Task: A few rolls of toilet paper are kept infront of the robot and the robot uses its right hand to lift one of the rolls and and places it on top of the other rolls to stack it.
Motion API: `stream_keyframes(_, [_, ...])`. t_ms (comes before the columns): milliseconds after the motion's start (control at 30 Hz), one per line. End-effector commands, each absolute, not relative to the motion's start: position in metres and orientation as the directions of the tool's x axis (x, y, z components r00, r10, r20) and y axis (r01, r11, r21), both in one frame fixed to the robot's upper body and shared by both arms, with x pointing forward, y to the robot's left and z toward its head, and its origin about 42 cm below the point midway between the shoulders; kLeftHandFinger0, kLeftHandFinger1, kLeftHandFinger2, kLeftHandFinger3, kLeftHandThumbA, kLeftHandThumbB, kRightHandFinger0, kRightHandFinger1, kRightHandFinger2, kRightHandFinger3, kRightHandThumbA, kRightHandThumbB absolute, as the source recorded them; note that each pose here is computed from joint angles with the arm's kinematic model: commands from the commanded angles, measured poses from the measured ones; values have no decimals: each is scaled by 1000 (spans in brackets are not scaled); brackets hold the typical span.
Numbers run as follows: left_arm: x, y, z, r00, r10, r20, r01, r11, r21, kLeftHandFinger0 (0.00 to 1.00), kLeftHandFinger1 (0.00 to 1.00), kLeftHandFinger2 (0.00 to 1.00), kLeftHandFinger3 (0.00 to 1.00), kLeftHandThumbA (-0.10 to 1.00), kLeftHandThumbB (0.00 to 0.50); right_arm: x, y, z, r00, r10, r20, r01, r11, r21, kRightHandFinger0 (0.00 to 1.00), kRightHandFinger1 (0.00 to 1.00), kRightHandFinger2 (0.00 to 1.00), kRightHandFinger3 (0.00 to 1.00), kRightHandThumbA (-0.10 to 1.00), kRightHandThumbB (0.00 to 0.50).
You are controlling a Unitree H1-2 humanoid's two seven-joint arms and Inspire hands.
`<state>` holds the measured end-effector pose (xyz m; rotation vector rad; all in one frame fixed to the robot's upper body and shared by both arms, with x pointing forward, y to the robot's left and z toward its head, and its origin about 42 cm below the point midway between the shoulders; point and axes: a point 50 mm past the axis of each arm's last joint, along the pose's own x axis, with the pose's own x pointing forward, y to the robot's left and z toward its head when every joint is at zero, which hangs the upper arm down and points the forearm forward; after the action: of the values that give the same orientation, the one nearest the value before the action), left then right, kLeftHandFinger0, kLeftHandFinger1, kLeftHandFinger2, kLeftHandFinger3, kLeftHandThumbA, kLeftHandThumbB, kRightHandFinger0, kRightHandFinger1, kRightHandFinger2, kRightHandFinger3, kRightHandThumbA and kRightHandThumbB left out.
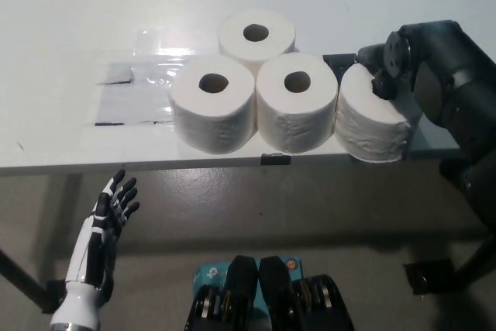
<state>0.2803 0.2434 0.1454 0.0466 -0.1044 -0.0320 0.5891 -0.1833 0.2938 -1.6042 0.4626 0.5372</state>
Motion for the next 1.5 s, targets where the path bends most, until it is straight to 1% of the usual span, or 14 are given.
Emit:
stream_keyframes(0, [284,246,163,985,-49,166,40,998,58,1000,1000,1000,1000,1000,211,587,-202,271,887,-39,-459,-460,-137,-877,756,877,989,1000,256,187])
stream_keyframes(100, [285,247,163,984,-46,172,37,998,56,1000,1000,1000,1000,1000,200,587,-202,270,921,-7,-389,-386,-140,-912,1000,1000,1000,1000,414,33])
stream_keyframes(233, [285,246,163,985,-47,167,40,998,45,1000,1000,1000,1000,1000,208,589,-203,277,914,-15,-405,-404,-133,-905,278,352,469,501,1000,48])
stream_keyframes(267, [285,247,163,985,-48,169,40,998,47,1000,1000,1000,1000,1000,196,589,-204,277,912,-12,-410,-408,-140,-902,207,263,379,443,1000,68])
stream_keyframes(300, [283,247,163,984,-47,170,40,998,45,1000,1000,1000,1000,1000,185,588,-205,274,909,3,-417,-414,-121,-902,676,783,891,926,1000,75])
stream_keyframes(333, [284,248,162,983,-47,179,39,998,47,1000,1000,1000,1000,1000,168,588,-207,274,915,13,-403,-399,-118,-909,982,1000,1000,1000,1000,83])
stream_keyframes(667, [286,247,163,983,-48,175,43,998,36,1000,1000,1000,1000,1000,199,594,-220,295,953,2,-303,-302,-72,-951,1000,1000,1000,1000,886,0])
stream_keyframes(733, [286,247,163,983,-50,175,45,998,32,1000,1000,1000,1000,1000,200,595,-220,299,958,2,-287,-287,-67,-956,657,763,884,1000,657,0])
stream_keyframes(767, [286,247,163,984,-47,173,42,999,34,1000,1000,1000,1000,1000,214,597,-222,309,967,16,-255,-253,-72,-965,74,207,426,756,83,23])
stream_keyframes(800, [286,247,163,984,-47,172,41,999,34,1000,1000,1000,1000,1000,213,598,-222,313,971,19,-240,-238,-68,-969,15,153,374,698,-63,14])
stream_keyframes(867, [285,248,163,985,-44,170,39,999,30,1000,1000,1000,1000,1000,214,600,-223,328,981,34,-189,-187,-45,-981,0,40,207,436,-100,33])
stream_keyframes(1133, [283,250,160,985,-37,167,31,999,36,1000,1000,1000,1000,1000,179,606,-232,390,995,96,-22,-25,34,-999,56,455,672,221,156,0])
stream_keyframes(1300, [280,251,158,986,-28,162,22,999,40,1000,1000,1000,1000,1000,177,603,-231,420,987,139,80,72,59,-996,103,512,817,569,223,0])
stream_keyframes(1467, [280,252,158,988,-28,152,23,999,33,1000,1000,1000,1000,1000,185,595,-234,436,952,188,242,228,92,-969,30,372,677,779,449,0])
